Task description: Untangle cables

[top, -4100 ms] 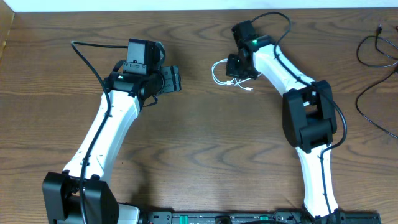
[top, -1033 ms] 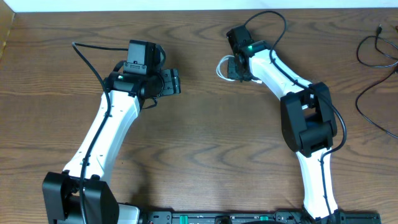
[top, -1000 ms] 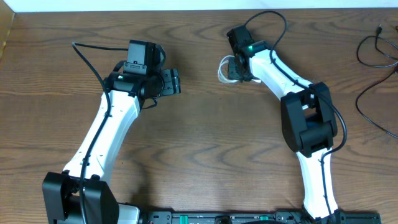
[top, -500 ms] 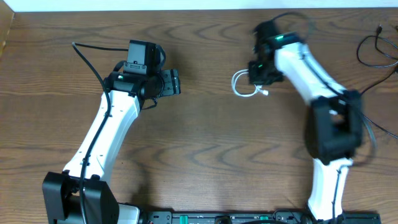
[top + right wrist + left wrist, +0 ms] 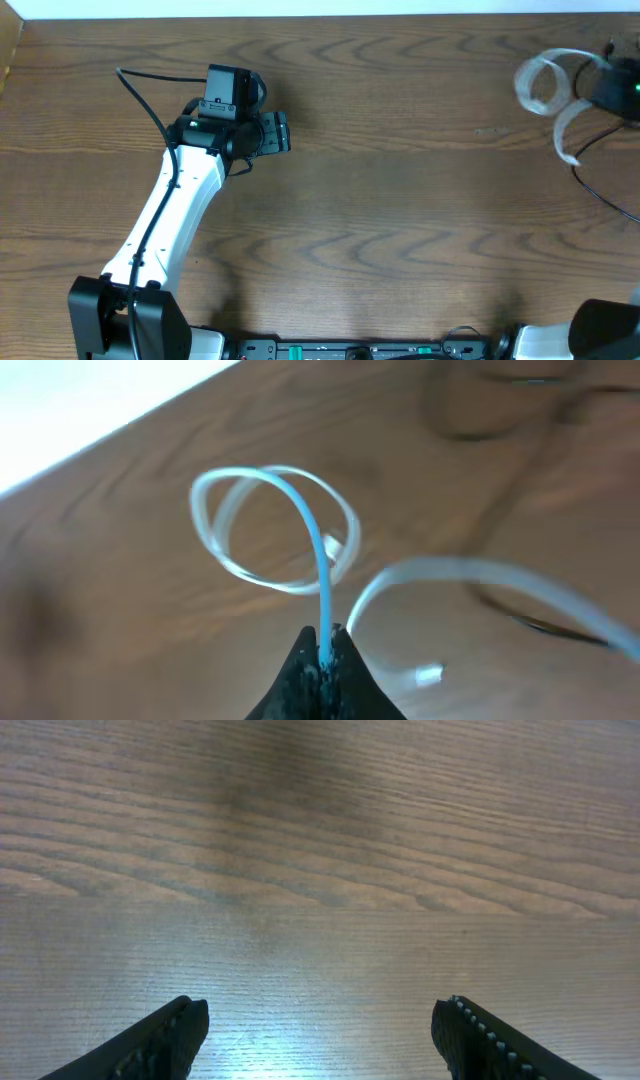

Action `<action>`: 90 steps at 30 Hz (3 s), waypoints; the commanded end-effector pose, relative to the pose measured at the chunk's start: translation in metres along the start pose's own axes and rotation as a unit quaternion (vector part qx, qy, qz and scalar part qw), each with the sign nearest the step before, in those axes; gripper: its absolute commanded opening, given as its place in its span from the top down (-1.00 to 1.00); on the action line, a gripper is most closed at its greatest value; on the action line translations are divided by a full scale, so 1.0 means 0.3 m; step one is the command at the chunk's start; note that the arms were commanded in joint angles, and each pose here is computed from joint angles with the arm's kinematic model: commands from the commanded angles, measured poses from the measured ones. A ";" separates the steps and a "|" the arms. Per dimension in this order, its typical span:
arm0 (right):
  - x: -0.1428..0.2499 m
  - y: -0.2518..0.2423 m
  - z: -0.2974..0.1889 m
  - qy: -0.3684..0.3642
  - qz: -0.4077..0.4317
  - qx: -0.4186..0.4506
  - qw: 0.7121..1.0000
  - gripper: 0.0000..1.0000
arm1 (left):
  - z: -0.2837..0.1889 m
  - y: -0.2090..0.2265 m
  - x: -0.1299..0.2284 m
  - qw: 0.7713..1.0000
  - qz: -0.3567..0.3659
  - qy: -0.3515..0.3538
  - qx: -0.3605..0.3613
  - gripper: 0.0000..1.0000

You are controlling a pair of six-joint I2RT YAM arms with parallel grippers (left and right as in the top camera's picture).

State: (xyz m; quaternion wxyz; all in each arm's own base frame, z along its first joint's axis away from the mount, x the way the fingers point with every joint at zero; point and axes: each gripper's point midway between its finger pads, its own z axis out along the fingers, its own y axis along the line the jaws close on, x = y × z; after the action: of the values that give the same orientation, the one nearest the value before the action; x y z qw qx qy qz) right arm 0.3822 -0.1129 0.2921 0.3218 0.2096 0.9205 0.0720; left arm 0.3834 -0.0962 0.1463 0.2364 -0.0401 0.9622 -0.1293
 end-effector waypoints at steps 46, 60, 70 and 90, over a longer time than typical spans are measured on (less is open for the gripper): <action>-0.024 -0.313 0.208 0.060 0.268 -0.112 0.955 -0.98 | -0.002 0.014 0.000 1.000 -0.003 -0.001 -0.008 -0.54; 0.129 -0.289 0.420 0.253 0.652 -0.114 0.706 -0.99 | -0.002 0.014 0.000 1.000 -0.003 -0.001 -0.008 -0.54; 0.110 -0.196 0.346 0.312 0.688 -0.181 0.630 -0.41 | -0.002 0.014 0.001 1.000 -0.003 -0.001 -0.008 -0.54; 0.295 0.010 0.340 0.261 0.020 -0.194 0.945 -0.99 | -0.002 0.015 0.003 1.000 -0.003 0.001 -0.009 -0.54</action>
State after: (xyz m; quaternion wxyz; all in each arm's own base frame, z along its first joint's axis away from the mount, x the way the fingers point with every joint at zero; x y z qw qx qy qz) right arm 0.3890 -0.0885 0.1443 0.0629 0.2593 0.8791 0.3950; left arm 0.3825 -0.0960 0.1457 0.2343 -0.0404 0.9628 -0.1286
